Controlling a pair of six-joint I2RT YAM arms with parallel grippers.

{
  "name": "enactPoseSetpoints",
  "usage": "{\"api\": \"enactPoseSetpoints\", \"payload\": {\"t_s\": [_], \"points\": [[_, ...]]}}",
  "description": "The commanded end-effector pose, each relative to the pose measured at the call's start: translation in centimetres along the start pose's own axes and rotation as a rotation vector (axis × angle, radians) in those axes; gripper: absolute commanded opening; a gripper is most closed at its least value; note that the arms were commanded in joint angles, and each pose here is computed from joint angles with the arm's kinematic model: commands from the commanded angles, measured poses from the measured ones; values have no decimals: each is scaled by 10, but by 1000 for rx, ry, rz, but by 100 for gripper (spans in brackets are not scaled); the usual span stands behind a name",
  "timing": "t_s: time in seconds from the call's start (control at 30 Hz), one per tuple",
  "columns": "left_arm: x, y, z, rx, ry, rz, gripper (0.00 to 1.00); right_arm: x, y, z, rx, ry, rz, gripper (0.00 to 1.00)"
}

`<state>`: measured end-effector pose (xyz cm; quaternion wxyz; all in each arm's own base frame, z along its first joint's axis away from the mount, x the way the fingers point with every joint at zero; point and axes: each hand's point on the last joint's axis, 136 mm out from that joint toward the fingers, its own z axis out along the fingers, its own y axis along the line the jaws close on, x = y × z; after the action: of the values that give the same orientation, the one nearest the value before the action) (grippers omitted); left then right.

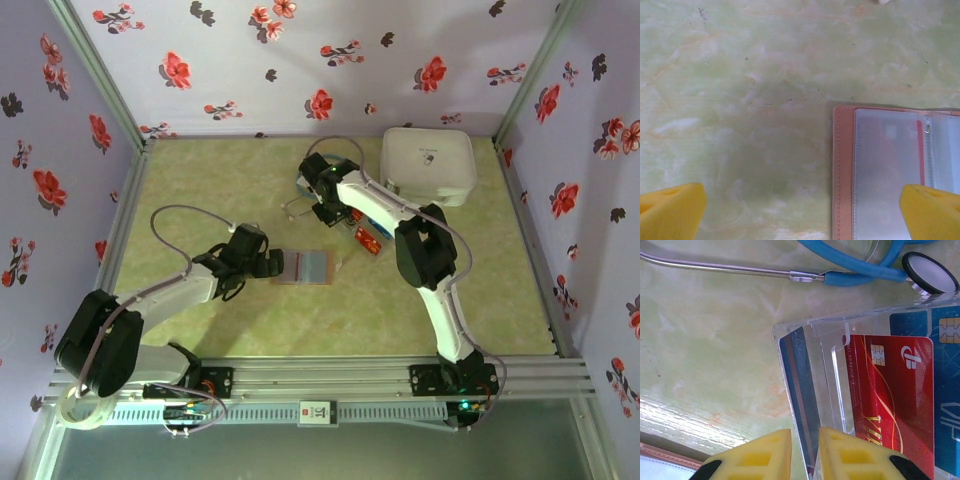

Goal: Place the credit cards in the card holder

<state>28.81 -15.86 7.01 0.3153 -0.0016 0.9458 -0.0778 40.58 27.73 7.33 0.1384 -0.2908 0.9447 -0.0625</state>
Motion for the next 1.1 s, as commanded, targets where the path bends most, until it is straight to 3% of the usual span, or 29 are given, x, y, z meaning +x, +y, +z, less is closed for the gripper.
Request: {"api": "enactPoseSetpoints", "payload": {"t_s": [0.0, 0.3, 0.7, 0.93, 1.07], "points": [[-7, -2, 1, 6, -9, 5, 100, 5, 2, 8, 5, 38, -34, 21], [-6, -2, 1, 5, -8, 4, 100, 4, 4, 10, 2, 38, -34, 12], [-4, -4, 6, 13, 2, 3, 100, -1, 2, 6, 7, 29, -41, 13], [-4, -5, 8, 13, 5, 5, 100, -1, 1, 6, 10, 31, -46, 0], [-4, -5, 8, 15, 4, 5, 100, -4, -2, -4, 16, 13, -46, 0]]}}
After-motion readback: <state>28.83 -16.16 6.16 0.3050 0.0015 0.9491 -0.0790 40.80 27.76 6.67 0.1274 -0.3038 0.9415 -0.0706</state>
